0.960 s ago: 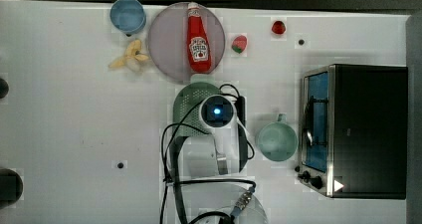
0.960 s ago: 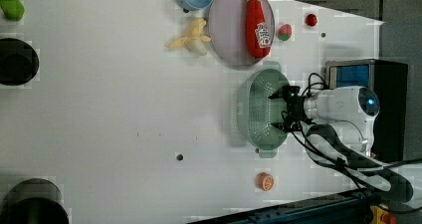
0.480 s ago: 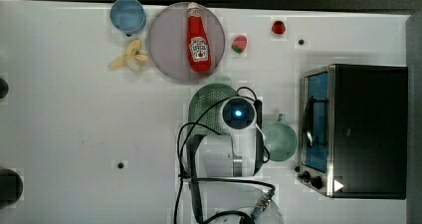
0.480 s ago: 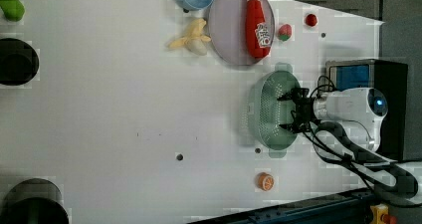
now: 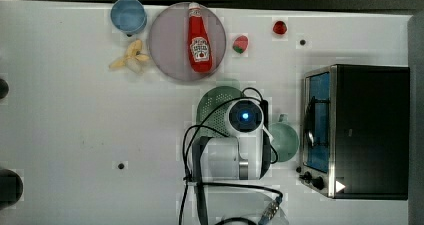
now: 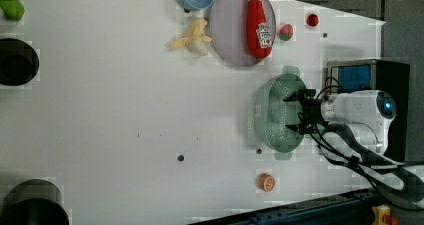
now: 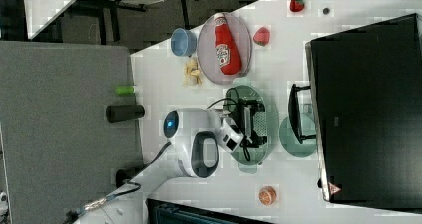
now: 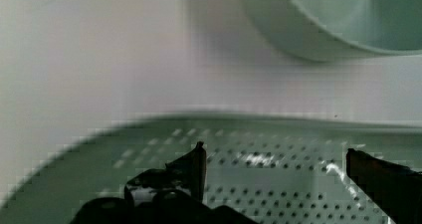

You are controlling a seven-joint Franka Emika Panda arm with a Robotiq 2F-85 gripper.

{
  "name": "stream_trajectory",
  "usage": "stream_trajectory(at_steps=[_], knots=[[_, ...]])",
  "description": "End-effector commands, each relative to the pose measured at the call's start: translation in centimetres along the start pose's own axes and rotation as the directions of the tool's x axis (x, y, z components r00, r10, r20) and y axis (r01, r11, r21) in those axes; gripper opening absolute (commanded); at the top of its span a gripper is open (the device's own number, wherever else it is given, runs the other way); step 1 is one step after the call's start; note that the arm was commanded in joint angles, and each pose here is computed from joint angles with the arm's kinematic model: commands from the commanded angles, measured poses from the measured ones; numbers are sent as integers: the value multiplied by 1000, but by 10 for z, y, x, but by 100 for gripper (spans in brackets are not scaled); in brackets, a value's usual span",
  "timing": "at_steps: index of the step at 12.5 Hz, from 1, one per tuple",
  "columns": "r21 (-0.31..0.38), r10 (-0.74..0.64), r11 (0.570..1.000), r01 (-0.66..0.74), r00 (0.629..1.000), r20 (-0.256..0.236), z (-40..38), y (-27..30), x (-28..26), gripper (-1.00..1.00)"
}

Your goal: Drag strainer left to right.

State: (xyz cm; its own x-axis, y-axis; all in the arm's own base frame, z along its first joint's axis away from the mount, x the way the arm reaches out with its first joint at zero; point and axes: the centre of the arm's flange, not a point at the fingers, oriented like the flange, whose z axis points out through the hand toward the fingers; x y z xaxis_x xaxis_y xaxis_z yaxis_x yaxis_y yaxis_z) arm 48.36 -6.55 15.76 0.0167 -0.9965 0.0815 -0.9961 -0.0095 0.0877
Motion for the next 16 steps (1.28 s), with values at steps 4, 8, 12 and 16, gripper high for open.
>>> stream_trajectory(at_steps=[4, 8, 12, 16], knots=[[101, -347, 930, 355, 934, -85, -180, -9, -27, 100], [106, -431, 897, 428, 902, 4, -315, 32, -22, 100], [119, -589, 800, 588, 807, -30, -418, 77, -16, 100], [8, -591, 806, 592, 803, 81, -434, 105, -17, 100]])
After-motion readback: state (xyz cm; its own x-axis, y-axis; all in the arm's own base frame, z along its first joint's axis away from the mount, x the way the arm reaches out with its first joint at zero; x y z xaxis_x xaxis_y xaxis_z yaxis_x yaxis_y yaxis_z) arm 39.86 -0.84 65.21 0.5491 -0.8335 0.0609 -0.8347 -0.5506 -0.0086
